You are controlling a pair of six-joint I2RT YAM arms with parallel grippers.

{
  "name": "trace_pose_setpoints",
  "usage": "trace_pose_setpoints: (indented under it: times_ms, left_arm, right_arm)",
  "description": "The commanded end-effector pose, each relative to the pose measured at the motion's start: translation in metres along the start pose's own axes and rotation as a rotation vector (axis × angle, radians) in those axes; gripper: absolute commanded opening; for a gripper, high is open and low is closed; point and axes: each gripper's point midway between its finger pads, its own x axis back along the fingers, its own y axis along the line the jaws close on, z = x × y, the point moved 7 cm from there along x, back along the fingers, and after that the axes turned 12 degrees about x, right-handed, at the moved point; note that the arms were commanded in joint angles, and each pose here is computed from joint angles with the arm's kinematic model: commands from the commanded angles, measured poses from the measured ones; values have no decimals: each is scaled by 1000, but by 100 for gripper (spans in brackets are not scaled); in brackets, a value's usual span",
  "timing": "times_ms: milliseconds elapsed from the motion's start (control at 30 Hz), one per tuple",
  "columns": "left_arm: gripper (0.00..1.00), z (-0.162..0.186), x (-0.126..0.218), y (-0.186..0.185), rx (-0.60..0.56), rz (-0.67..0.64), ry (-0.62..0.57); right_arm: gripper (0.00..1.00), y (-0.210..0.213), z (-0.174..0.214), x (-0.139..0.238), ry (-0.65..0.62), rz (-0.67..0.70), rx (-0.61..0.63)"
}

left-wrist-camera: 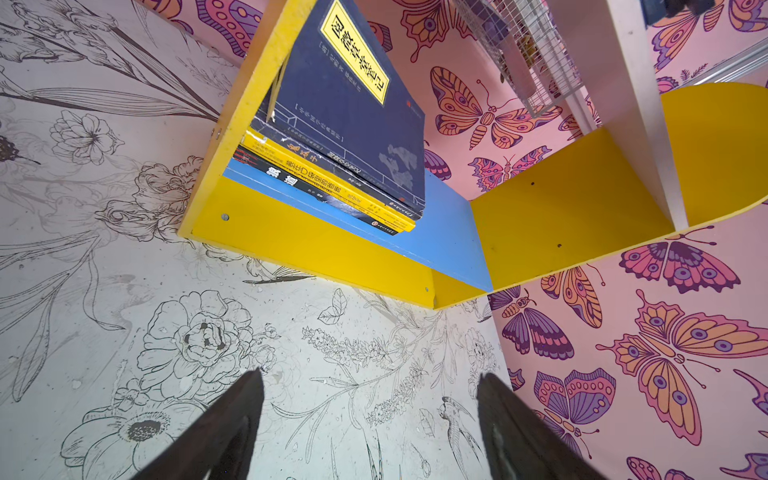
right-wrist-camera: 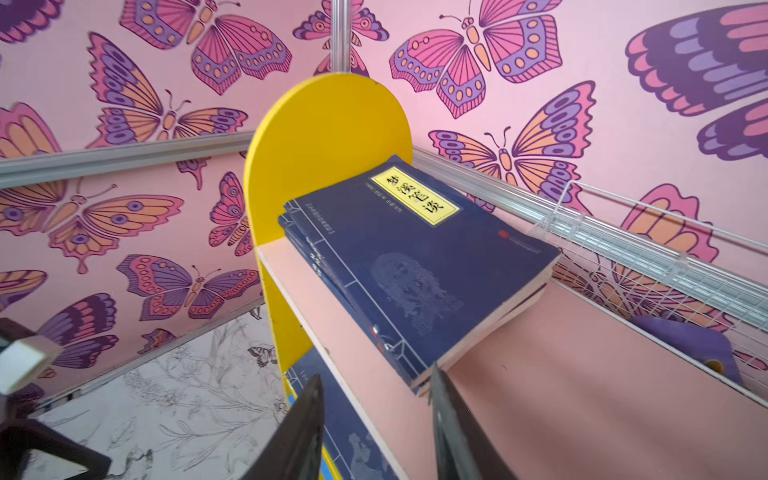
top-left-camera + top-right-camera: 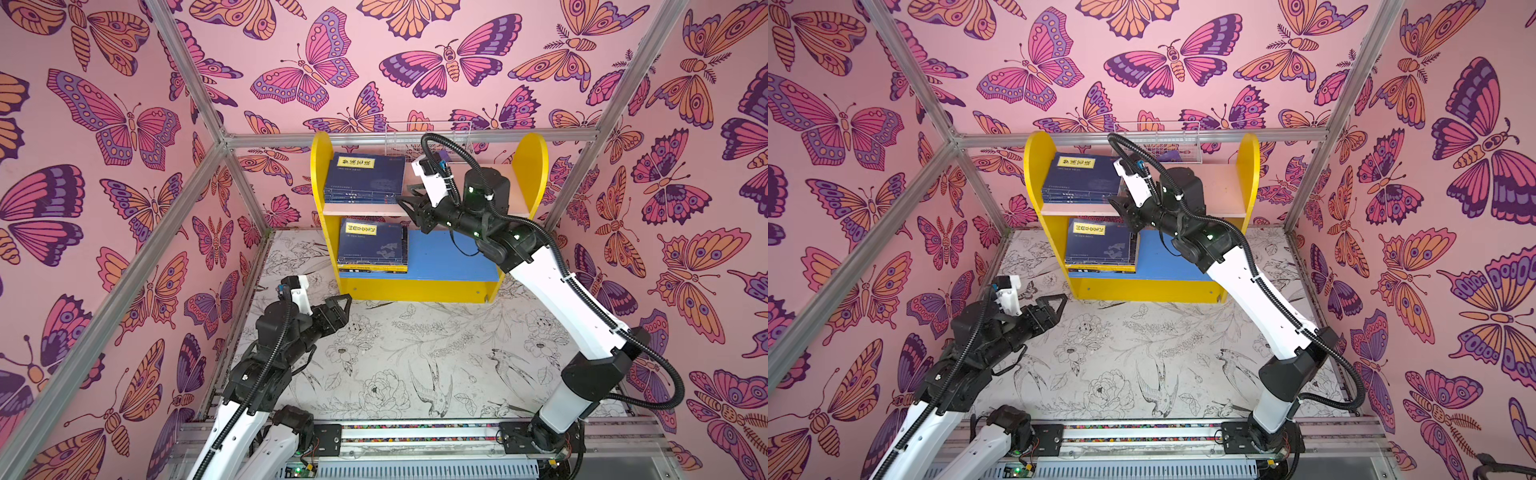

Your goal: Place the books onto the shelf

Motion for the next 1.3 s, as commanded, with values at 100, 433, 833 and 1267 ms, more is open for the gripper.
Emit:
trace_pose_setpoints:
  times_ms: [100, 433, 833, 1267]
  left_arm:
    - [83, -3, 2, -4, -18, 24, -9]
    - [82, 0, 3, 0, -6, 18, -11]
    - [82, 1, 2, 2, 2, 15, -7]
    - [82, 0, 4, 2, -11, 9, -26]
  right_arm:
    - [44, -8, 24, -26, 82, 9, 15]
    - [39, -13, 21, -34, 35, -14, -19]
    - [33, -13, 17, -47, 16, -57, -33]
    - [53, -11, 19, -24, -22, -16, -37]
